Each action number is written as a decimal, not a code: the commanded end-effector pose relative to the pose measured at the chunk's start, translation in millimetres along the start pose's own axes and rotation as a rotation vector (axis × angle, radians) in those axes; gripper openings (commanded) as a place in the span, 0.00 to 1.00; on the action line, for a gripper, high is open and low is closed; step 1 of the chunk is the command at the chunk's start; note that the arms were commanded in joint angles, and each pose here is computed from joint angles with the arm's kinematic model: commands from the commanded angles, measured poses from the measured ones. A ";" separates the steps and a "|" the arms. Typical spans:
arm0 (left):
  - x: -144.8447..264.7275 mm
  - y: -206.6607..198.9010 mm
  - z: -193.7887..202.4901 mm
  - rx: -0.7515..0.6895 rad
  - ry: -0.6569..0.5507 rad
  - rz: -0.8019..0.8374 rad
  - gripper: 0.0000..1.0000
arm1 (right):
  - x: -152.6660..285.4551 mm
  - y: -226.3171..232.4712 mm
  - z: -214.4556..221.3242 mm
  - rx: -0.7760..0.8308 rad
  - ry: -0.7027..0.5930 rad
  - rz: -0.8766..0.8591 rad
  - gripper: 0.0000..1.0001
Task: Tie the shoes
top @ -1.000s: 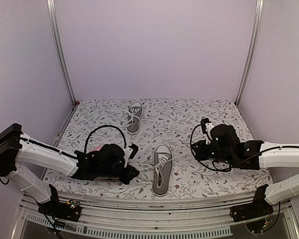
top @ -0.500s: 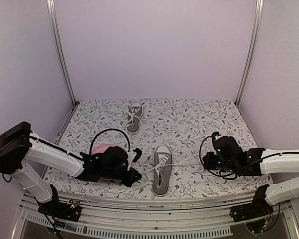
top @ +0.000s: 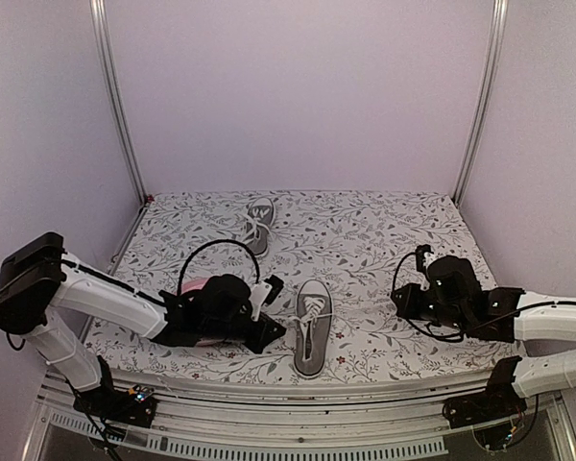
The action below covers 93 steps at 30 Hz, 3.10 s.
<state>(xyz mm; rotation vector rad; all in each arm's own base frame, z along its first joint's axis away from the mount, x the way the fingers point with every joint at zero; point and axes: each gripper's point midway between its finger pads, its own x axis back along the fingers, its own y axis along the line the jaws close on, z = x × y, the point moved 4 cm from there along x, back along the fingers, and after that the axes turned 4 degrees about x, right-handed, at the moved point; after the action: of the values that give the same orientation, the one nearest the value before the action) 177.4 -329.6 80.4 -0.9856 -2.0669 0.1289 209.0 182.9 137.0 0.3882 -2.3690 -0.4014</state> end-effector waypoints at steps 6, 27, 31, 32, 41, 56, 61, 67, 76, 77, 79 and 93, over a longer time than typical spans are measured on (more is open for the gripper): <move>-4.1 -19.2 -45.0 -0.044 -0.151 0.048 0.00 | -11.5 101.1 -80.3 0.170 -0.136 -0.297 0.02; 7.8 -11.7 -33.3 0.005 -0.167 0.051 0.00 | -80.6 166.2 -51.6 0.248 0.087 -0.508 0.72; 6.4 -12.3 -32.7 0.007 -0.167 0.056 0.00 | -72.1 165.5 -23.1 0.298 0.177 -0.626 0.71; 6.3 -12.7 -32.3 0.007 -0.167 0.059 0.00 | -72.0 164.8 -15.4 0.295 0.200 -0.647 0.69; 5.0 -13.0 -32.0 0.009 -0.163 0.062 0.00 | -86.0 185.5 19.7 0.274 0.310 -0.725 0.59; 6.0 -12.5 -33.4 0.008 -0.171 0.054 0.00 | -88.8 195.3 40.8 0.254 0.371 -0.742 0.31; 6.2 -12.0 -34.0 0.010 -0.176 0.052 0.00 | -89.3 191.4 42.7 0.260 0.371 -0.719 0.29; 6.0 -13.2 -34.8 0.010 -0.179 0.058 0.00 | -91.6 186.2 45.4 0.269 0.375 -0.690 0.29; 6.6 -13.0 -35.2 0.010 -0.179 0.057 0.00 | -91.3 181.4 47.0 0.279 0.371 -0.660 0.08; 6.5 -12.8 -35.0 0.011 -0.178 0.056 0.00 | -90.4 181.5 45.6 0.279 0.366 -0.659 0.04; 6.7 -12.6 -34.5 0.008 -0.176 0.054 0.00 | -88.2 181.6 42.5 0.280 0.352 -0.656 0.03; 45.5 55.2 -54.4 -0.108 -0.210 -0.161 0.49 | -76.4 173.6 33.9 0.285 0.304 -0.627 0.02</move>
<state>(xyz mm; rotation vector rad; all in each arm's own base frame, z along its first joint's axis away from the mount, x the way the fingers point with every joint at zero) 213.8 -294.8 131.3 -0.9329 -2.3291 0.1814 213.5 378.2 129.4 1.2382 -1.9424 -0.2603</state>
